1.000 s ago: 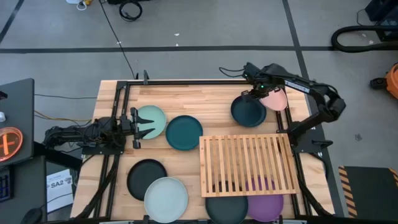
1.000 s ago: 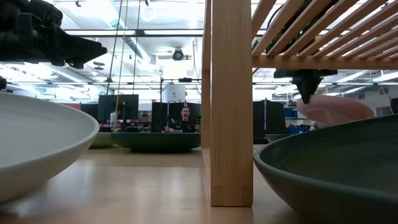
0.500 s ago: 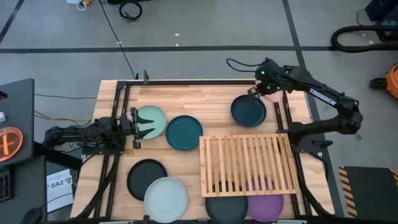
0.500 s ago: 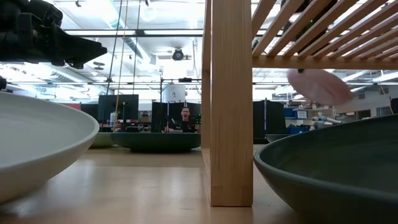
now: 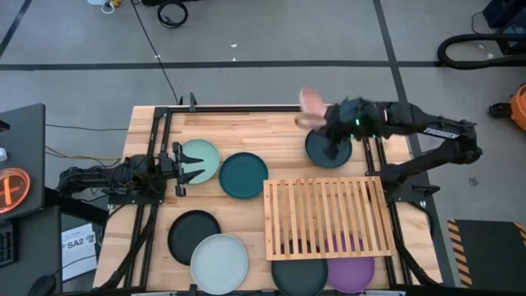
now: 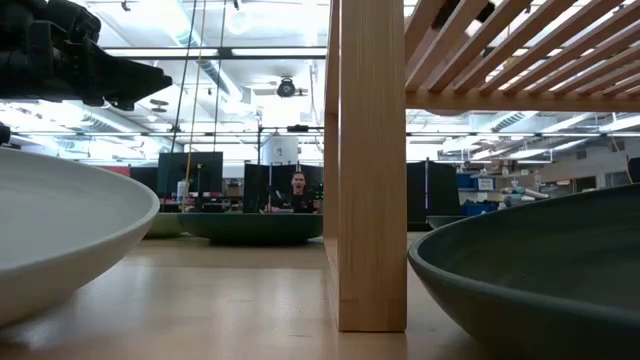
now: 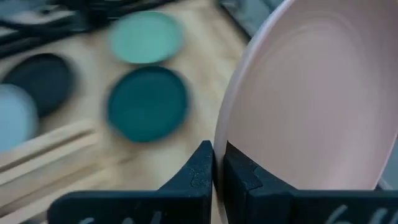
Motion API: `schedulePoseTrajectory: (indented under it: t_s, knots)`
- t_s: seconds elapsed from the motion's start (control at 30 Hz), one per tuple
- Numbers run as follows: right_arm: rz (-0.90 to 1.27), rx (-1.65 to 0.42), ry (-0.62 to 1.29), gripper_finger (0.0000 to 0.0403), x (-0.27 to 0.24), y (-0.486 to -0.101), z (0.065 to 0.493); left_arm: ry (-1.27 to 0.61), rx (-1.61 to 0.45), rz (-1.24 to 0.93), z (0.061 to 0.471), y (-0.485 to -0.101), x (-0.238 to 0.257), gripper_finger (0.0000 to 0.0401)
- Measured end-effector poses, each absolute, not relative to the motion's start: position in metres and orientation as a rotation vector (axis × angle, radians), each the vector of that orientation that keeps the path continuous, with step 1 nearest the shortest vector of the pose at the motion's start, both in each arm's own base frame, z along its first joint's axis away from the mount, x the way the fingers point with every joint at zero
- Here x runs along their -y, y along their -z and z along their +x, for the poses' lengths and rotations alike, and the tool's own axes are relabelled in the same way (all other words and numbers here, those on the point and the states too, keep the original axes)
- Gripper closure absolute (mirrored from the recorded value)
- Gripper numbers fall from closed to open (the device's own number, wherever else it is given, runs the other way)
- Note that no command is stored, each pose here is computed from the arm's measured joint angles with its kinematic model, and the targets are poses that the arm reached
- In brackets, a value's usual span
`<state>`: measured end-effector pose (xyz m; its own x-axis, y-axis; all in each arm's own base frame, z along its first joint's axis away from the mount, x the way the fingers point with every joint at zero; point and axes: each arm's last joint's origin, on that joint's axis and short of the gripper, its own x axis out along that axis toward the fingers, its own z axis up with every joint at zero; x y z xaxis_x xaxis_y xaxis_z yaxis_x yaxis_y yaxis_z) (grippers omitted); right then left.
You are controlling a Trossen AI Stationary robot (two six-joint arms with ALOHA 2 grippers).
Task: Place and stack plates onto a shelf
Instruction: Put the pink plate on the shelf
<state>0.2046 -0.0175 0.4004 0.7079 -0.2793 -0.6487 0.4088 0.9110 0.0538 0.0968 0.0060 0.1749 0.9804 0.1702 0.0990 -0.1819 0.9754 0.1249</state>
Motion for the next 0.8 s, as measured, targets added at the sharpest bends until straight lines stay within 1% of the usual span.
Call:
schedulePoseTrajectory:
  t_s: [0.1,0.23,0.47,0.63,0.8]
  knots:
    - [0.175,-0.675,0.262,0.0382,-0.014,-0.399,0.215,-0.178,0.088,0.134,0.097,-0.175,-0.006,0.0236]
    - [0.081,-0.659,0.112,0.0382,-0.059,-0.393,0.228,-0.178,0.088,0.134,0.097,-0.175,-0.006,0.0236]
    - [-0.201,-0.676,-0.121,0.0382,-0.127,-0.373,0.239,-0.178,0.087,0.134,0.097,-0.175,-0.006,0.0236]
    - [-0.384,-0.684,-0.208,0.0382,-0.158,-0.36,0.236,-0.178,0.087,0.134,0.097,-0.175,-0.006,0.0236]
    - [-0.46,-0.694,-0.285,0.0381,-0.177,-0.354,0.228,-0.178,0.087,0.134,0.097,-0.175,-0.006,0.0236]
